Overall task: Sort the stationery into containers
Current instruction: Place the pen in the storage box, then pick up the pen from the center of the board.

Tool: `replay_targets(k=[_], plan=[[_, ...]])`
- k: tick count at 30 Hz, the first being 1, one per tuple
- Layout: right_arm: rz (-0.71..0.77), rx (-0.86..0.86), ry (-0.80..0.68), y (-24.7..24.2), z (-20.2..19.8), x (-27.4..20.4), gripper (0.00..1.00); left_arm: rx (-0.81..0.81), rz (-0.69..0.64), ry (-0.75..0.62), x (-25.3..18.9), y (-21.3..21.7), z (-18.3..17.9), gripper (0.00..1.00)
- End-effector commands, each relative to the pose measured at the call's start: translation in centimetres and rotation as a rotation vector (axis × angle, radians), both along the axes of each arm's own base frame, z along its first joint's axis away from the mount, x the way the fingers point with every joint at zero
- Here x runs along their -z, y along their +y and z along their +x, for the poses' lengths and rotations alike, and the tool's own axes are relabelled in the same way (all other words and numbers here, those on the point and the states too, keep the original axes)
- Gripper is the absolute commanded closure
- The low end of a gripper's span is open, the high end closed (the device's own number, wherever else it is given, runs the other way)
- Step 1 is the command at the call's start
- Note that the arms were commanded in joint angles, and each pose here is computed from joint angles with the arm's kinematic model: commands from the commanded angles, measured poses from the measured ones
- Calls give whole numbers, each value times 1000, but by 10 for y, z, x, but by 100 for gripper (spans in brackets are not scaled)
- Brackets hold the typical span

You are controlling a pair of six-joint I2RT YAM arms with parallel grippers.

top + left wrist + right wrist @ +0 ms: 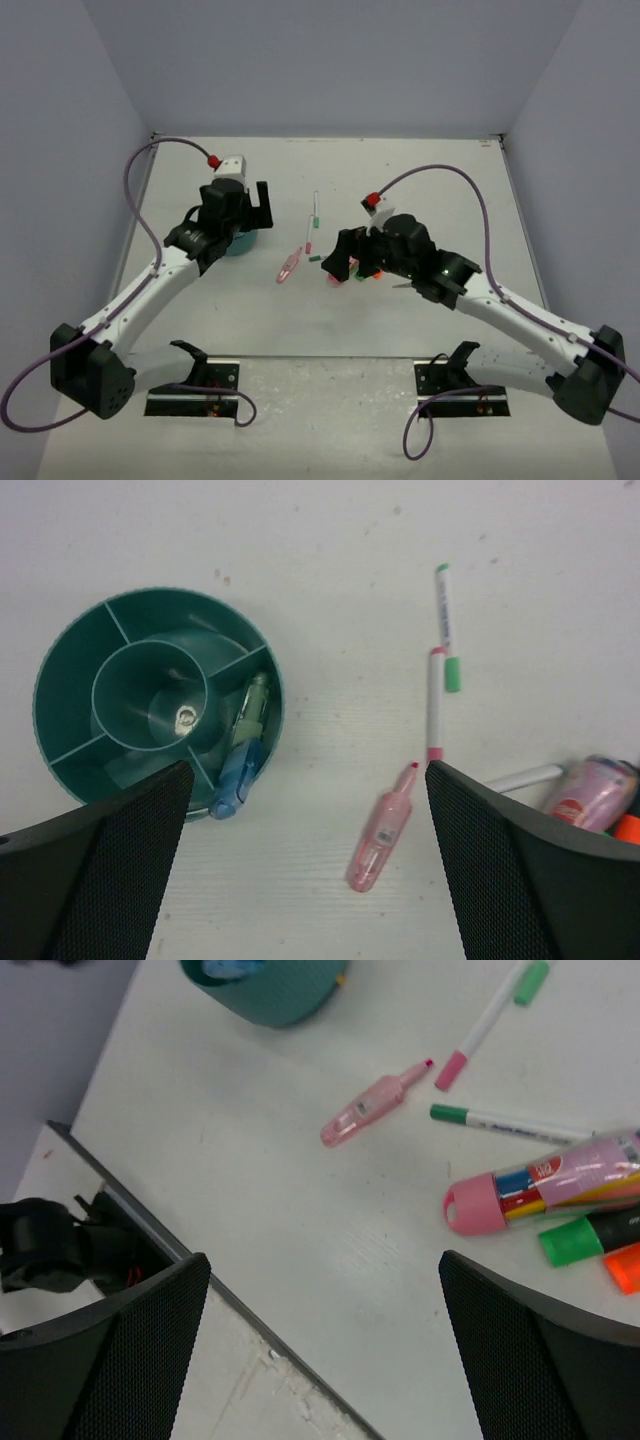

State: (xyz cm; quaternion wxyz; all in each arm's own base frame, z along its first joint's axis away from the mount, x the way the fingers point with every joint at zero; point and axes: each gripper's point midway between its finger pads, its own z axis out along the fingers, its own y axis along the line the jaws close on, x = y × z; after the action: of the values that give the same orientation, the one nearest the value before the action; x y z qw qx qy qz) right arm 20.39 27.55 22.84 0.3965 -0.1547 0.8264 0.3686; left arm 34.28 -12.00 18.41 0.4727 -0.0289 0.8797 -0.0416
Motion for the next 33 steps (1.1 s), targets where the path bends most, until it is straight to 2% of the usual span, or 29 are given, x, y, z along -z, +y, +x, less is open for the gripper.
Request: replay_targets(k=[1,3,5,8,10,13,21,33], plan=[[-48,287,149,16,42,24,1,39,-201,-158,-75,-8,-22,0],[-105,441,193,21,63,37,1,51,-235,-191,-90,-7,-33,0],[-129,521,225,26,68,35,1,64,-252,-214,-103,-3,-46,0],[-165,659,292,38,77,58,1,72,-244,-247,-117,8,-65,0],[-179,694,314,48,79,69,2,66,-234,-293,-130,20,-78,0],[-194,738,342,70,86,86,9,31,-180,-309,-130,38,-91,0],[-284,765,411,111,95,125,22,24,-57,-248,-89,55,-102,0],[-414,752,433,135,99,187,25,46,-70,-238,-69,50,-103,0]])
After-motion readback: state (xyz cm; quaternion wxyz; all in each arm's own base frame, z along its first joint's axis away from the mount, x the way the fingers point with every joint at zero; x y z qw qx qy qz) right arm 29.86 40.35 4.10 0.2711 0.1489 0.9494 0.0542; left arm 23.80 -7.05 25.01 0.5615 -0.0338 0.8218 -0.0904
